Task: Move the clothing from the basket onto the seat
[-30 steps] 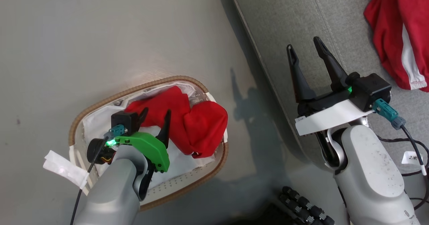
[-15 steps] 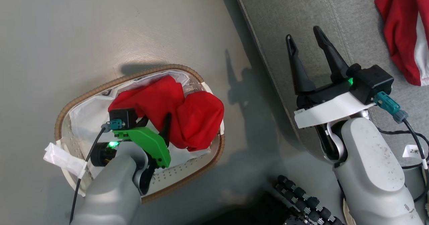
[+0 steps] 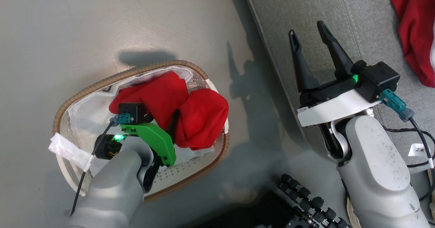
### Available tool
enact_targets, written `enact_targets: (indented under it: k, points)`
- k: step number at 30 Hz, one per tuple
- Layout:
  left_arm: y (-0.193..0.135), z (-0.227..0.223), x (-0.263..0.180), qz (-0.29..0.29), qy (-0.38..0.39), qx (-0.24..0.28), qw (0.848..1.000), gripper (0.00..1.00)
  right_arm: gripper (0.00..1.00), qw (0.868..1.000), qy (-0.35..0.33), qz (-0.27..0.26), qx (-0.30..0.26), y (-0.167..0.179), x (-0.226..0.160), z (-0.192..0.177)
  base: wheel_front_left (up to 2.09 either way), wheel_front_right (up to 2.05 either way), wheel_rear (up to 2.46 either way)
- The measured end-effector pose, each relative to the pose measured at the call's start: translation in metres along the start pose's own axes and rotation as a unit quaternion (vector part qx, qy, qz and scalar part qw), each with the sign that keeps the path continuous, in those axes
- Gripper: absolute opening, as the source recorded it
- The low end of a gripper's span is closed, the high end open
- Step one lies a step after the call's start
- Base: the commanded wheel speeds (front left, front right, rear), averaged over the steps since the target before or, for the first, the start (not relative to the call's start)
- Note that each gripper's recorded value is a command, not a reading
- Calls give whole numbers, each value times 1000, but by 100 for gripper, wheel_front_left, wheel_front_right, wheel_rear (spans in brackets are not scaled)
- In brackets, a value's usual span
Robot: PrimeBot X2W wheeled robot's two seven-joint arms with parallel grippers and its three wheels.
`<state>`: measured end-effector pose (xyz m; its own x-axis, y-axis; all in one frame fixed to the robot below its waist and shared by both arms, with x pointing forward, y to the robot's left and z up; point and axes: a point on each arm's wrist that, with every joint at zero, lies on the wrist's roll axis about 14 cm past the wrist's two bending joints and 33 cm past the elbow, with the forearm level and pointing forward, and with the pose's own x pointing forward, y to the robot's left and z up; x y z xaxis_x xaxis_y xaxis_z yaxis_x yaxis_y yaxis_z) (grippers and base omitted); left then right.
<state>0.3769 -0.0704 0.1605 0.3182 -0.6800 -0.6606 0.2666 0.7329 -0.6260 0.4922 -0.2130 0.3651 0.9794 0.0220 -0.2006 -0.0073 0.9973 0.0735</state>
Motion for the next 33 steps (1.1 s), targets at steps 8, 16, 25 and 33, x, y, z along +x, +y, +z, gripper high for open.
enact_targets:
  k: [8, 16, 25, 33]
  points:
    - [-5, 6, -10, -5, -12, 14, 1000, 0, 100, 1000, -8, -4, 4, -1, -4, 10, 0, 0, 0]
    - [-21, 33, -34, -12, -59, 33, 998, 0, 100, 1000, -24, -9, 4, -2, -21, 31, 0, 0, 0]
    - [-49, 76, -83, -15, -157, 58, 986, 0, 100, 999, -42, -12, 8, 4, -50, 52, 0, 0, 0]
    - [-77, 103, -139, -12, -245, 94, 965, 0, 100, 998, -60, -7, 21, 13, -80, 67, 0, 0, 0]
